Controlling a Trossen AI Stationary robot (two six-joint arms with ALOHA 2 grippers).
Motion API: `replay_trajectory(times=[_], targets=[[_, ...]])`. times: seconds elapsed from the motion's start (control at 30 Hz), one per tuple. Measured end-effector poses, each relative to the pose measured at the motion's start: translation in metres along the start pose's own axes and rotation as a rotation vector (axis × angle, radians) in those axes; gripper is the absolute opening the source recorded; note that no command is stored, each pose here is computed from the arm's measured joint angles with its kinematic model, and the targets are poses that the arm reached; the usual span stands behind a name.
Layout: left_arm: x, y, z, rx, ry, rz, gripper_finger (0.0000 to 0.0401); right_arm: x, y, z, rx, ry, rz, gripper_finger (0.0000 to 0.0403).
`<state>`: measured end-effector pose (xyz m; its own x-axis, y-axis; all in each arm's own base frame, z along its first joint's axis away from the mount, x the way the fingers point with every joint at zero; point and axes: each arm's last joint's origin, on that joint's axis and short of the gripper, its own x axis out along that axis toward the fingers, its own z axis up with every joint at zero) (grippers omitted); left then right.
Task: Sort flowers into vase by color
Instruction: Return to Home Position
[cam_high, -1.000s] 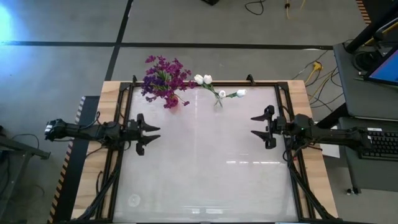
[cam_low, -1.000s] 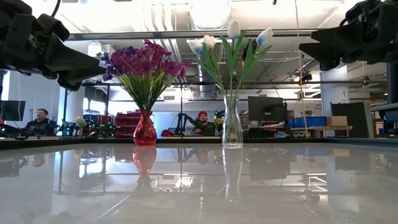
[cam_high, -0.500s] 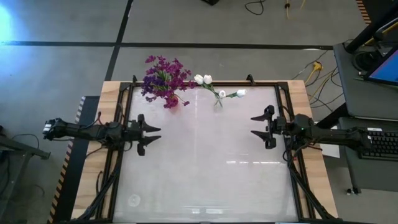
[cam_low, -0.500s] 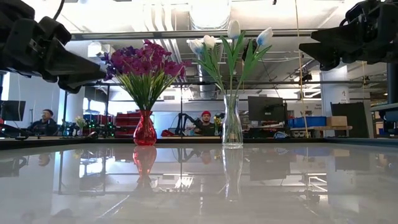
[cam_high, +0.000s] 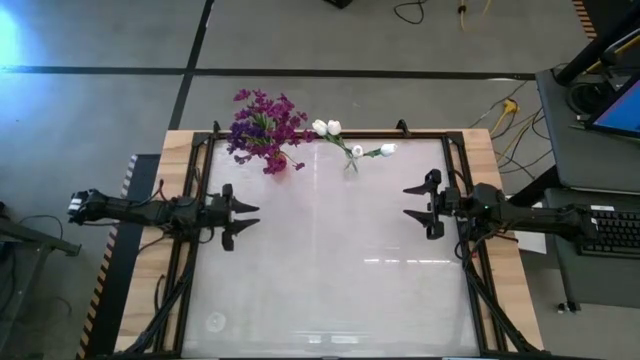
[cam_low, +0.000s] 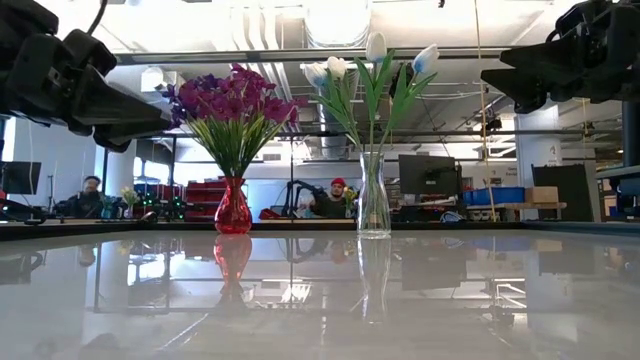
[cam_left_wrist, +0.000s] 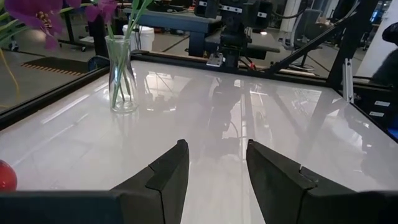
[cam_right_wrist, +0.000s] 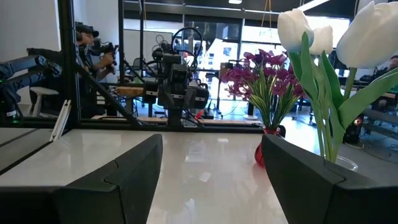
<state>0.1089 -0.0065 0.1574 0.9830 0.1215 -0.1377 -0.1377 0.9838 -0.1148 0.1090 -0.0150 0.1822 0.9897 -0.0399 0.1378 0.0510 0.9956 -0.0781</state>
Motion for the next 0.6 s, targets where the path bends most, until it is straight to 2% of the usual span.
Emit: replay_trajectory(times=[0.6], targets=[[0.0007,-0.0001,-0.0007,0.002,0.010,0.001,0.0149,0.0000,0.0000,0.0000,0.000,0.000,0.000,0.0265]])
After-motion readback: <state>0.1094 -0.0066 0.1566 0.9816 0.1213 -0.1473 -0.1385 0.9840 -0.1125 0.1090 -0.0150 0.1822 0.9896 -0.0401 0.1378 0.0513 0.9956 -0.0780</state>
